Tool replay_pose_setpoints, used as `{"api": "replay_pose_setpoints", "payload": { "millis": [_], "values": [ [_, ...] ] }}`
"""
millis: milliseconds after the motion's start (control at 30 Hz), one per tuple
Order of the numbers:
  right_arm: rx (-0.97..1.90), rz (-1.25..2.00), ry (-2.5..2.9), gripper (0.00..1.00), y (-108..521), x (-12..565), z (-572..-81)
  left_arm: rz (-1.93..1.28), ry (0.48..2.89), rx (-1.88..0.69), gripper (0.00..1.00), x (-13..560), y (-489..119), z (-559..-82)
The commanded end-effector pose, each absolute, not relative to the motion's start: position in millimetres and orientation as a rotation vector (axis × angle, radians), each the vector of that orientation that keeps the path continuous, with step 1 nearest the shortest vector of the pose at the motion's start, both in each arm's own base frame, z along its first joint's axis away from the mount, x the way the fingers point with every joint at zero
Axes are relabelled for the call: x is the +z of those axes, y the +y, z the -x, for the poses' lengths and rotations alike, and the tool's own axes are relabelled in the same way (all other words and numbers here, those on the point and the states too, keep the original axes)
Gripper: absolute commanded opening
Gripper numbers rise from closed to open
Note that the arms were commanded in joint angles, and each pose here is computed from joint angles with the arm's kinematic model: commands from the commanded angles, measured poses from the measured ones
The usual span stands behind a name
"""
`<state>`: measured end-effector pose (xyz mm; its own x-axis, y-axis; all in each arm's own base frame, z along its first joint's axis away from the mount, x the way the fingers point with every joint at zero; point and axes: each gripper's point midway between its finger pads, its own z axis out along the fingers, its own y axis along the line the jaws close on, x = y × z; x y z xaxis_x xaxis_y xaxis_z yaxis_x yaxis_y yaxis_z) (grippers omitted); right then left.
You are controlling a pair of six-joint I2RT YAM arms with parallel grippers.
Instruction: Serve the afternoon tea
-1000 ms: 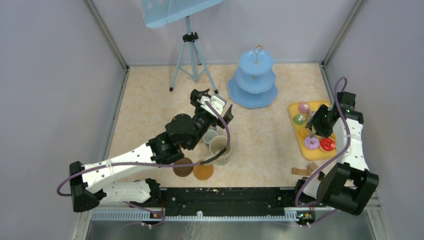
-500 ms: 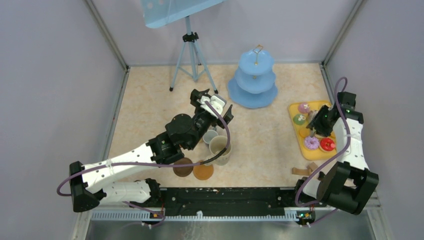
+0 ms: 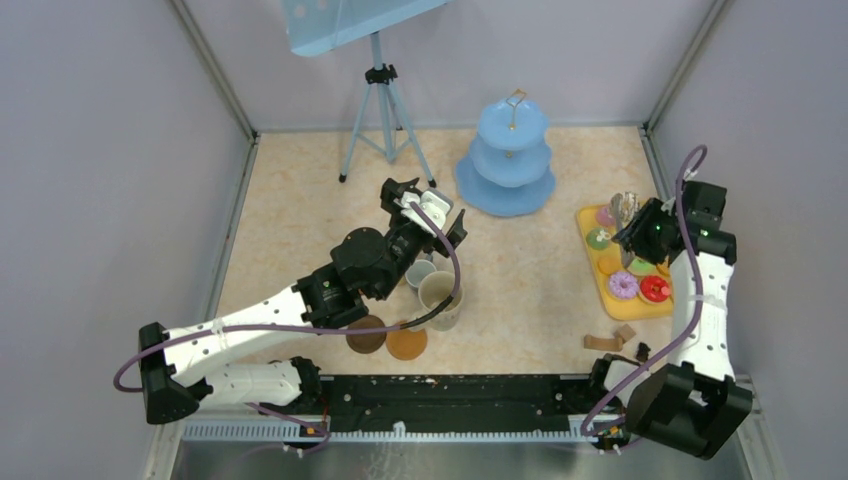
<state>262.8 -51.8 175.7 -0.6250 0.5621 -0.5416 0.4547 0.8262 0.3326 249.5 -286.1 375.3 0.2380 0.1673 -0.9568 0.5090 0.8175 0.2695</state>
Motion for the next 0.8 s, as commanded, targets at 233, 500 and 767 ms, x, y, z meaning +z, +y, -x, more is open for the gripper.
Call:
{"api": "replay_pose_setpoints", "payload": {
  "millis": [233, 500, 767],
  "values": [
    [0.588, -0.422, 2.252, 0.26, 41.3, 200.4, -340.5, -0.586, 1.315, -0.283, 0.99, 388.1, -286.6, -247.5],
    [0.64, -0.394, 2.239, 0.26, 56.6, 179.3, -387.2, -0.589, 1.325, -0.293, 0.99, 387.8, -289.0, -247.3],
    [0.675, -0.373, 2.212, 0.25, 61.2, 177.1, -418.9, -0.599, 1.331, -0.295, 0.99, 383.4, -292.4, -248.0]
  ]
}}
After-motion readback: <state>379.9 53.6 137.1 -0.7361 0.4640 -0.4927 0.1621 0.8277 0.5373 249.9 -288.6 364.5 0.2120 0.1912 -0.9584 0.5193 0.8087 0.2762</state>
